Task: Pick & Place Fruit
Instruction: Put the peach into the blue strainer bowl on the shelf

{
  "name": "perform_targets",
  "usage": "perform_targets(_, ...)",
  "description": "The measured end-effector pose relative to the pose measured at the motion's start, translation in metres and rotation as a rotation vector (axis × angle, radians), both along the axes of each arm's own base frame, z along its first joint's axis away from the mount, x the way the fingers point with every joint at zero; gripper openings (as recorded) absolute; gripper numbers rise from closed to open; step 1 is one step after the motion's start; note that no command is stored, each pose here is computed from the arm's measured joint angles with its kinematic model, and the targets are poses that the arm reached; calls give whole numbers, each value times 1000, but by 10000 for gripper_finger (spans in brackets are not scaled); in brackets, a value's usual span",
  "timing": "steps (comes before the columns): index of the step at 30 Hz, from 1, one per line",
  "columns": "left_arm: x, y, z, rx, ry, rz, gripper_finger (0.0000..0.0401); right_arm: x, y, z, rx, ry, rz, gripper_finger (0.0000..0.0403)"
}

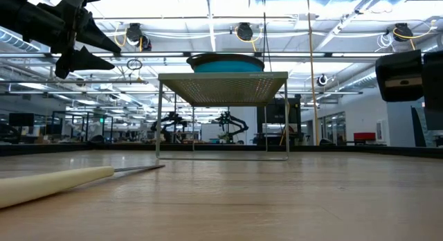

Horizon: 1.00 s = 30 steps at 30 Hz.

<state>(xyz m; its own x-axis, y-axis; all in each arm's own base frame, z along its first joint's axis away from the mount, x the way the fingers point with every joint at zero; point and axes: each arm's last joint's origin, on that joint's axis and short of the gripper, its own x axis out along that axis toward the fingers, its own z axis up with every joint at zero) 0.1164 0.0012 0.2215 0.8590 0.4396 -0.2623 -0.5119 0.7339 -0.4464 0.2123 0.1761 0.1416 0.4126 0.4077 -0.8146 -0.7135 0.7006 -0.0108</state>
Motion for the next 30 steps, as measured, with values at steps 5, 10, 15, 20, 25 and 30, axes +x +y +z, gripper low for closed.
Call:
perform_targets(5, 0, 0, 0, -2, -1, 1, 241, 1, 1, -5, -10, 16, 2, 203)
perform_targets(10, 0, 0, 0, -2, -1, 1, 241, 3, 4, -14, 6, 37, 19, 201)
perform_targets(15, 0, 0, 0, -2, -1, 1, 241, 5, 6, -16, 26, 34, 26, 178)
perform_targets(20, 0, 0, 0, -2, -1, 1, 241, 5, 6, -17, 22, 38, 25, 146)
perform_targets(25, 0, 0, 0, -2, -2, 1, 241, 4, 5, -16, 19, 43, 26, 126)
perform_targets(30, 0, 0, 0, -2, -2, 1, 241, 2, 3, -11, 11, 32, 32, 112)
